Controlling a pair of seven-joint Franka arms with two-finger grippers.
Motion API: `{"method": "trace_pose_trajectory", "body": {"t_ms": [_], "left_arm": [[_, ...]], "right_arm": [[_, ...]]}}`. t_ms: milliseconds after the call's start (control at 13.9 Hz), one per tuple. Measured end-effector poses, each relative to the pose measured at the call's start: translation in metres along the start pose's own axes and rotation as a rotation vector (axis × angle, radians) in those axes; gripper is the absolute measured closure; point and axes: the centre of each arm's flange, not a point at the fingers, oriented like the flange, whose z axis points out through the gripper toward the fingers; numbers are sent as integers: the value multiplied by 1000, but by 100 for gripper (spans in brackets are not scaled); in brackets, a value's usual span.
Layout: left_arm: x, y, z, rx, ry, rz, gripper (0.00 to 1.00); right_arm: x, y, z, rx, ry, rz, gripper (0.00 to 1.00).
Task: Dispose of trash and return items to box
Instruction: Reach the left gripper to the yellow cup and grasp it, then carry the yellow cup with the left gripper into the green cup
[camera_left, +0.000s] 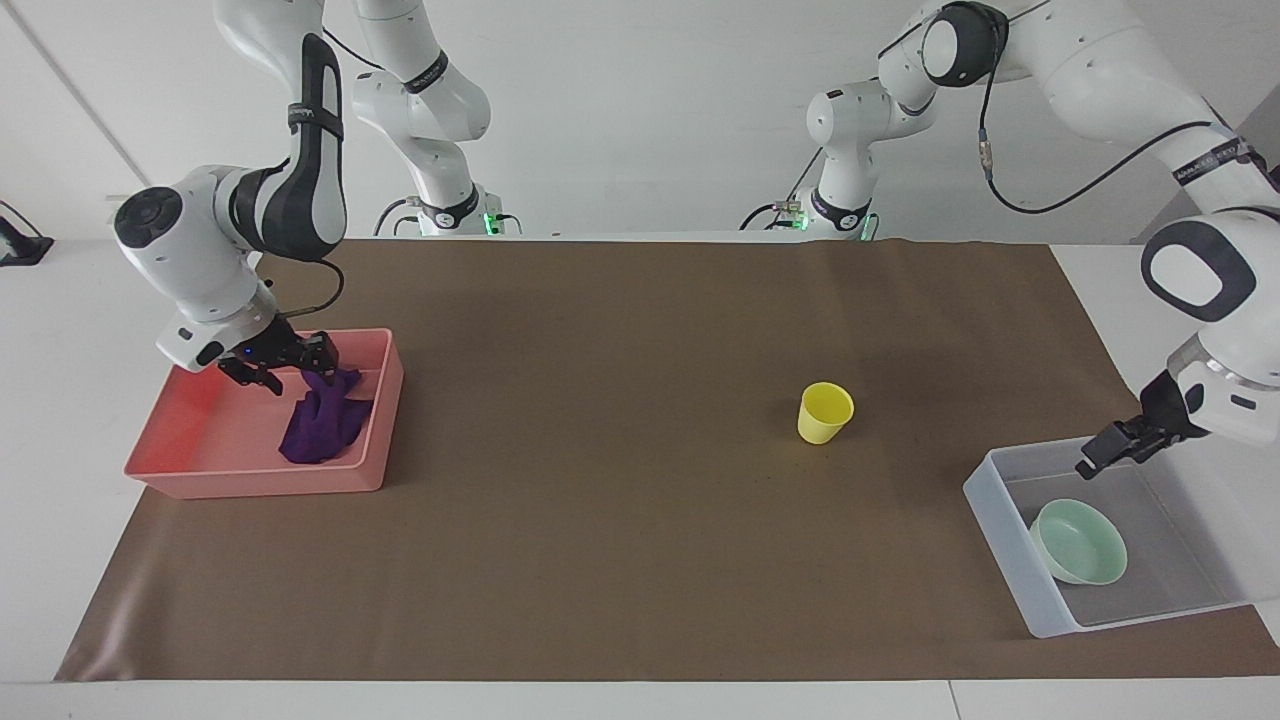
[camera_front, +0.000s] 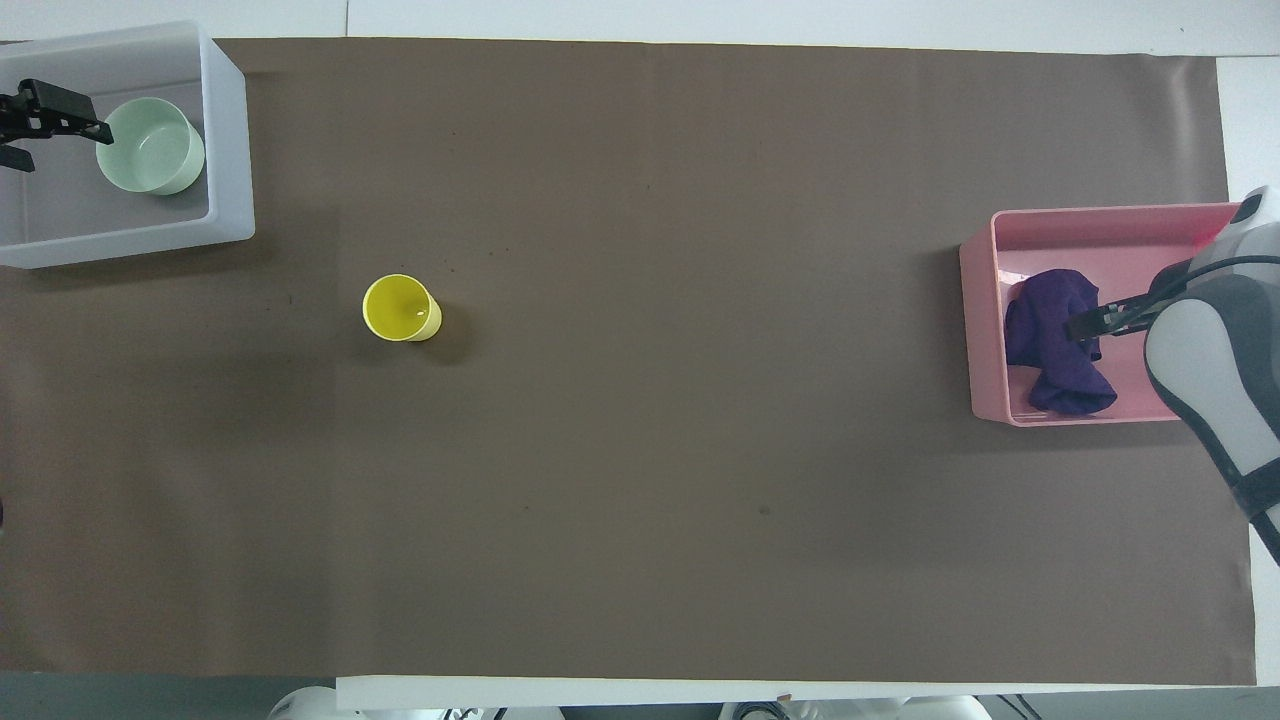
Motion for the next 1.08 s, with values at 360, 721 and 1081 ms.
{"method": "trace_pose_trajectory", "body": {"t_ms": [360, 721, 1081], "left_arm": [[-125, 178, 73, 69, -132, -13, 0], [-193, 188, 140, 45, -37, 5, 1], [-197, 176, 149, 43, -25, -8, 23]], "right_arm": [[31, -88, -63, -2, -13, 31, 1], [32, -111, -114, -6, -57, 24, 1], [10, -114, -173, -17, -102, 22, 1]]}}
